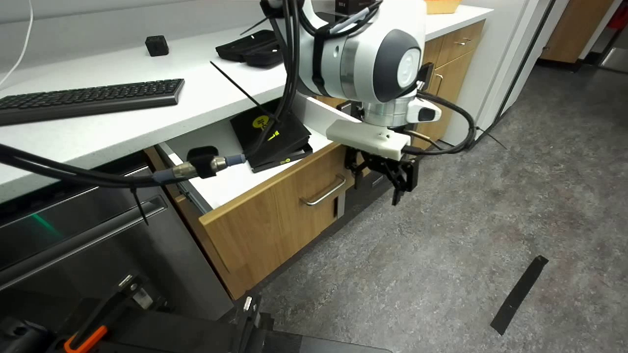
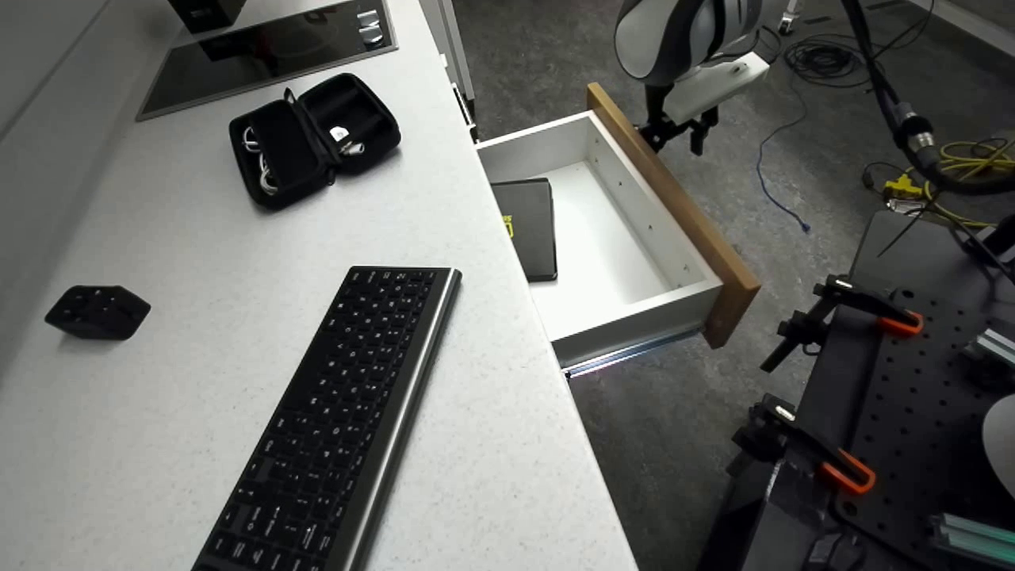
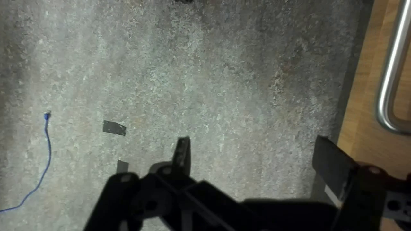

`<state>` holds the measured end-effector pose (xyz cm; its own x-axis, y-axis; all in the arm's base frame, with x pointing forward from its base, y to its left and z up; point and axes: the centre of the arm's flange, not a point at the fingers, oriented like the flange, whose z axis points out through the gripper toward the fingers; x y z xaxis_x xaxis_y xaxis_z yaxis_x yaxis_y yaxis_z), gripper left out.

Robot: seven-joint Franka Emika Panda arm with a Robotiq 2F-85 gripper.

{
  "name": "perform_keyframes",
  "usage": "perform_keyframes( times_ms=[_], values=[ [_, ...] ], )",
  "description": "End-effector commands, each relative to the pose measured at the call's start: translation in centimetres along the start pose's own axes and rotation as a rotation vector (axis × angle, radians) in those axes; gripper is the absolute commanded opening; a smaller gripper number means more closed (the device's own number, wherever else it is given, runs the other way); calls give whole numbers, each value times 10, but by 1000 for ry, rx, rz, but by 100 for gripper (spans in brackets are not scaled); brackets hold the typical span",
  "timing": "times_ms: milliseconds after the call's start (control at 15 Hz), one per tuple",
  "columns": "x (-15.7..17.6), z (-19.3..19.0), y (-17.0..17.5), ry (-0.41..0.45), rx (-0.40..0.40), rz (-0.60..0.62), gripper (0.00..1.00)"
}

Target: Close the top drawer of the cabinet.

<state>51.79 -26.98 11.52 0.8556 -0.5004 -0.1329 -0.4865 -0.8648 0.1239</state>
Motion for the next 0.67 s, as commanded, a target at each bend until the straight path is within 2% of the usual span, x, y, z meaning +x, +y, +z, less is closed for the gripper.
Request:
perform_keyframes(
  times_ms=[0,267,333,600],
  values=[
    [34,-3,-50,-45,49,-92,100],
    [49,-9,-92,-73,26,-135,100],
    [24,-10,-75,-54,24,-124,100],
    [32,-9,-91,-53,18,-146,100]
  ],
)
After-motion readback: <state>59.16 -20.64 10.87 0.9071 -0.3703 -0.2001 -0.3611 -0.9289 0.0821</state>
